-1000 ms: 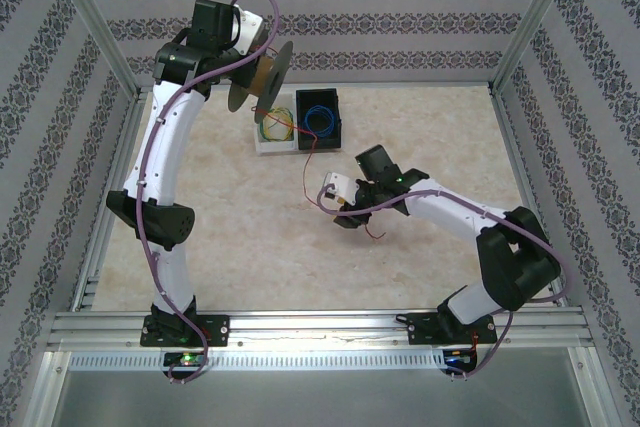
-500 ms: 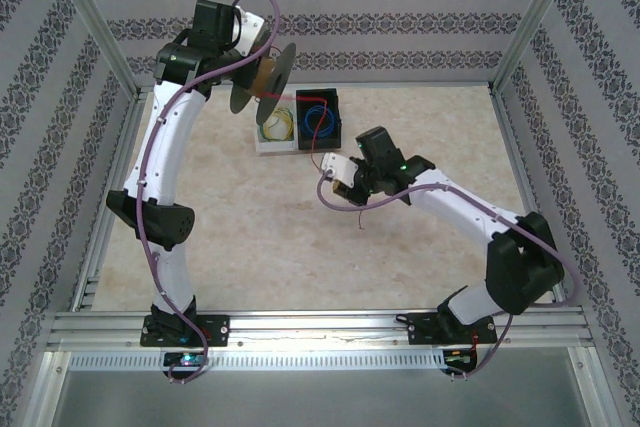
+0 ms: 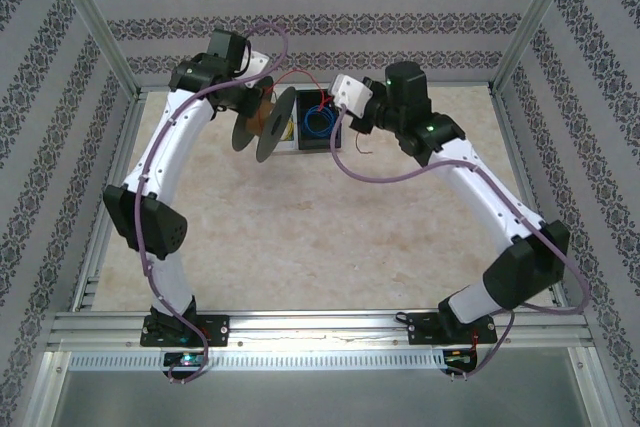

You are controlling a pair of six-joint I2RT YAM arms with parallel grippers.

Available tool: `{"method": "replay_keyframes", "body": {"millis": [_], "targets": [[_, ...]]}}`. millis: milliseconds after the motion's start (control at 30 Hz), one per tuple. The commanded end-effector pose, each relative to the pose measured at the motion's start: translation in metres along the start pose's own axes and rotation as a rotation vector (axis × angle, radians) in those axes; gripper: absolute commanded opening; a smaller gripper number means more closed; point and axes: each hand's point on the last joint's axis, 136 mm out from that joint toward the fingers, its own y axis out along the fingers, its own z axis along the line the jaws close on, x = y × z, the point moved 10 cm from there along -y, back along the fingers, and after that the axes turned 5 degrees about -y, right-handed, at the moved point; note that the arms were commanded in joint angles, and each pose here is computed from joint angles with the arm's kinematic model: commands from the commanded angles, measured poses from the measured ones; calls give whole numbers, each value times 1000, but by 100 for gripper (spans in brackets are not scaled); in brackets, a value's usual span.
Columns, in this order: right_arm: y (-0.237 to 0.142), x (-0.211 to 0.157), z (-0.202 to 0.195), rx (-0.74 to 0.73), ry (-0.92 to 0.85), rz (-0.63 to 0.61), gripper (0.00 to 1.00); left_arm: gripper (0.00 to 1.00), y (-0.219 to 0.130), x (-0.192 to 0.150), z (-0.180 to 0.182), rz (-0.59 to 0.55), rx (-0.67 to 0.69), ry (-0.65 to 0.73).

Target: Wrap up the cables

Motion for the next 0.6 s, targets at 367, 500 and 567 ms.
{"method": "replay_keyframes", "body": {"millis": [367, 500, 567], "targets": [[92, -92, -20, -123, 93, 258, 0, 0, -111, -13, -3, -278, -52, -2], [102, -110, -4, -84, 123, 303, 0, 0, -128, -5, -1, -369, -96, -22], [107, -121, 6, -56, 144, 343, 0, 0, -133, 2, 1, -417, -102, -40]]}}
